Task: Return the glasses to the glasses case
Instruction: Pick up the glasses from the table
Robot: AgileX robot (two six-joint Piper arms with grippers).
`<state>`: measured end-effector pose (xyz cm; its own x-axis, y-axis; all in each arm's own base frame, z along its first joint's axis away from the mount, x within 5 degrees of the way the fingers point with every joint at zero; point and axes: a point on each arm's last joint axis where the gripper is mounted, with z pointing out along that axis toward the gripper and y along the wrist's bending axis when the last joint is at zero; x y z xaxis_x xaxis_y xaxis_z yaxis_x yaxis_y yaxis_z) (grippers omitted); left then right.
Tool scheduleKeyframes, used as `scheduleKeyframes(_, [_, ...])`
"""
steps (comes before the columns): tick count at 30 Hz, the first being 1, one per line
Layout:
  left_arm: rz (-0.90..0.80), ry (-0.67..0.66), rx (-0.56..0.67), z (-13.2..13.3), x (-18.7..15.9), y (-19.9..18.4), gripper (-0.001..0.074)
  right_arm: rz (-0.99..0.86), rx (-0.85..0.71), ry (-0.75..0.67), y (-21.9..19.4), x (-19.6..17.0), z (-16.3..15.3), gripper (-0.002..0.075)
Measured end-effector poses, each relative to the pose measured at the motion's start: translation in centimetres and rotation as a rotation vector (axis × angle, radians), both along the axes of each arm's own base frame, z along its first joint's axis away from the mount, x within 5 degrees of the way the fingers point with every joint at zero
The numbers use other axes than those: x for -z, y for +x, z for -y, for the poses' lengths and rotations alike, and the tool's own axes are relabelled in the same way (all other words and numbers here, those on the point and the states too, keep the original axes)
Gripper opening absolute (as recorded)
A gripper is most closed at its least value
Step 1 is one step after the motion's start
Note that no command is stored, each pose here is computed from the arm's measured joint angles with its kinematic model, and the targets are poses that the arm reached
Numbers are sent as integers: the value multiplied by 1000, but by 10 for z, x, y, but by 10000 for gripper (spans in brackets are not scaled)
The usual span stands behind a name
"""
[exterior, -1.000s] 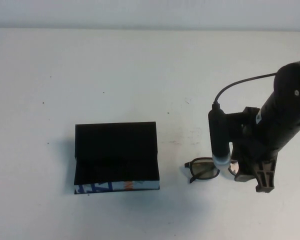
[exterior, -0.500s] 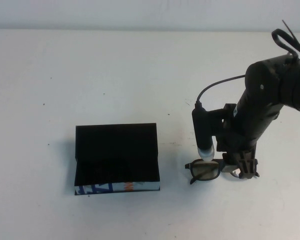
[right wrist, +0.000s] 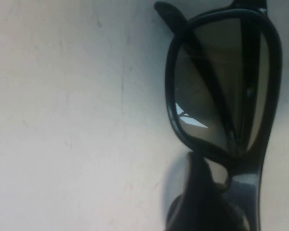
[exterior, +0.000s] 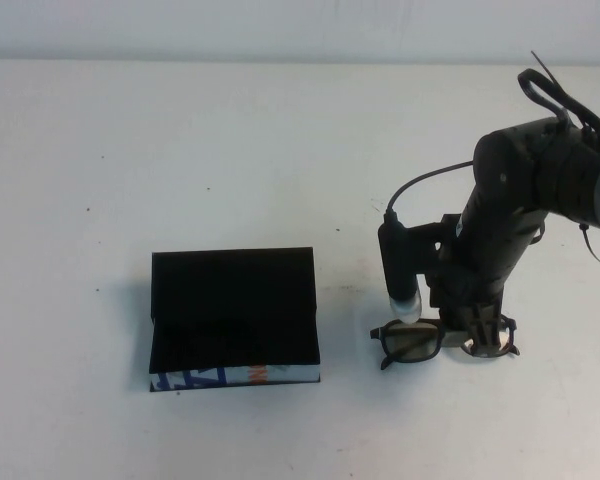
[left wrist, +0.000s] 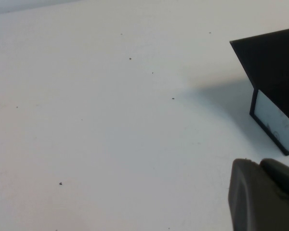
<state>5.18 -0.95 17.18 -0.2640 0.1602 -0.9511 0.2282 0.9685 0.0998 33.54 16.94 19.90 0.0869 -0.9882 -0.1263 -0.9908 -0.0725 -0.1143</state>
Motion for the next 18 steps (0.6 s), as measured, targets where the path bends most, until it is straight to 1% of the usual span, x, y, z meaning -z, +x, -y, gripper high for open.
scheduleKeyframes(7, [0,1,0,0,0,0,-1,-17,-2,-13,2,9,0,359])
scheduleKeyframes(18, [0,1,0,0,0,0,-1,-23,-18,-19,3,12,0,358])
